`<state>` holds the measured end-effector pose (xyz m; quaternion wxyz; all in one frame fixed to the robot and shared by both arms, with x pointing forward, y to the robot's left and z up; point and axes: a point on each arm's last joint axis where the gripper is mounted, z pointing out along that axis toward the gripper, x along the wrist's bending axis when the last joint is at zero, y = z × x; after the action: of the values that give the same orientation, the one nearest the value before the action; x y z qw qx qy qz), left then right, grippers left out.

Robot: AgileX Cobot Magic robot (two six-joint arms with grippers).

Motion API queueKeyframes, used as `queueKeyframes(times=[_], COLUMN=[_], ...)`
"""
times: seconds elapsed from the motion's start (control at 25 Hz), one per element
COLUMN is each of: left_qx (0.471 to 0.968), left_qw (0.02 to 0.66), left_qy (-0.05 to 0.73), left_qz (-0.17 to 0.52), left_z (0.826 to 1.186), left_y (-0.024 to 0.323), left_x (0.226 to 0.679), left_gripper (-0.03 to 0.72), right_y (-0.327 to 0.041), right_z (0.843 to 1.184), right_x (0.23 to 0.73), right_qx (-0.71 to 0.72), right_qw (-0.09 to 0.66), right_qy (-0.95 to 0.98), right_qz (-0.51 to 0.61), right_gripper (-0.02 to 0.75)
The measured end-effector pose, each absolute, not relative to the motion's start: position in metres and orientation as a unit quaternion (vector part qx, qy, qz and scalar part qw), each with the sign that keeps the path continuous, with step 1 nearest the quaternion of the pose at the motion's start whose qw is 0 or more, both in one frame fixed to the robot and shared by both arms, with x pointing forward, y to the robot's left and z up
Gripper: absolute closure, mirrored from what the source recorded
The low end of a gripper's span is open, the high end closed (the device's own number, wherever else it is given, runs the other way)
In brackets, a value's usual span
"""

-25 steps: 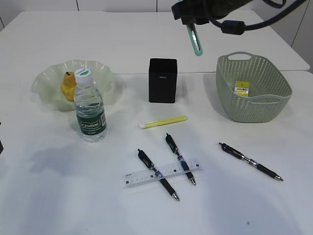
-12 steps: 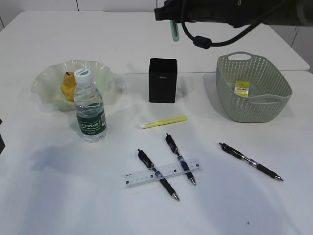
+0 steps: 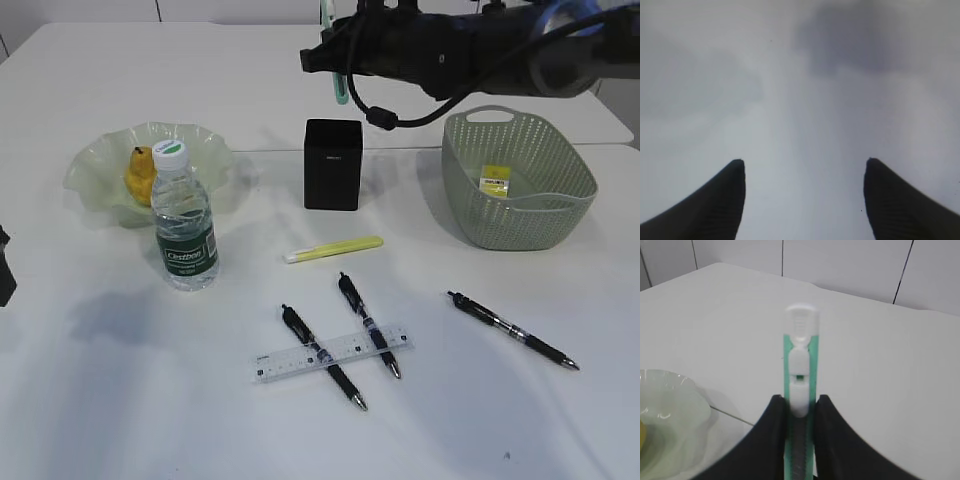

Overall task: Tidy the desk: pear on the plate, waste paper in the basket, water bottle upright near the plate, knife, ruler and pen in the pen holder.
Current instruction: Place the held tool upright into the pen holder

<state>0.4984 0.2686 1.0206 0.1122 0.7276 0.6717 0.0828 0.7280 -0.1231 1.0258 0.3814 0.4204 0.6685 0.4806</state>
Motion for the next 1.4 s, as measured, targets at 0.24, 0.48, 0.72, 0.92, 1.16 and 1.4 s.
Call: queueKeyframes(times=[0.24,0.48,0.72,0.92,1.16,1.4], left_qx=[0.728,0.728,0.728,0.728,0.728,0.728], left_qw=[0.112,0.112,0.112,0.111,0.111,0.111], left_qy=[0.672,0.672,0.671,0.671,0.671,0.671], left_qz=[0.083,0.083,0.083,0.084,0.084,0.083], left_z=[1.021,1.021,1.021,1.021,1.021,1.021], left_y=[0.269,0.269,0.269,0.269,0.269,0.269], left_x=[0.498,0.498,0.498,0.498,0.498,0.498], left_gripper=[0.167,0.167,0.167,0.167,0.167,0.167], right_y=[-0.118,-0.116,-0.115,-0.115,-0.115,-0.116], right_z=[1.003,0.975,0.966,0.965,0.964,0.963], right_x=[0.743,0.75,0.751,0.751,0.751,0.75], right_qx=[0.439,0.452,0.459,0.46,0.467,0.474], right_qw=[0.37,0.356,0.349,0.347,0.341,0.333], right_qy=[0.655,0.662,0.664,0.666,0.664,0.668], right_qz=[0.492,0.48,0.476,0.474,0.473,0.467], right_gripper=[0.63,0.629,0.624,0.576,0.48,0.473])
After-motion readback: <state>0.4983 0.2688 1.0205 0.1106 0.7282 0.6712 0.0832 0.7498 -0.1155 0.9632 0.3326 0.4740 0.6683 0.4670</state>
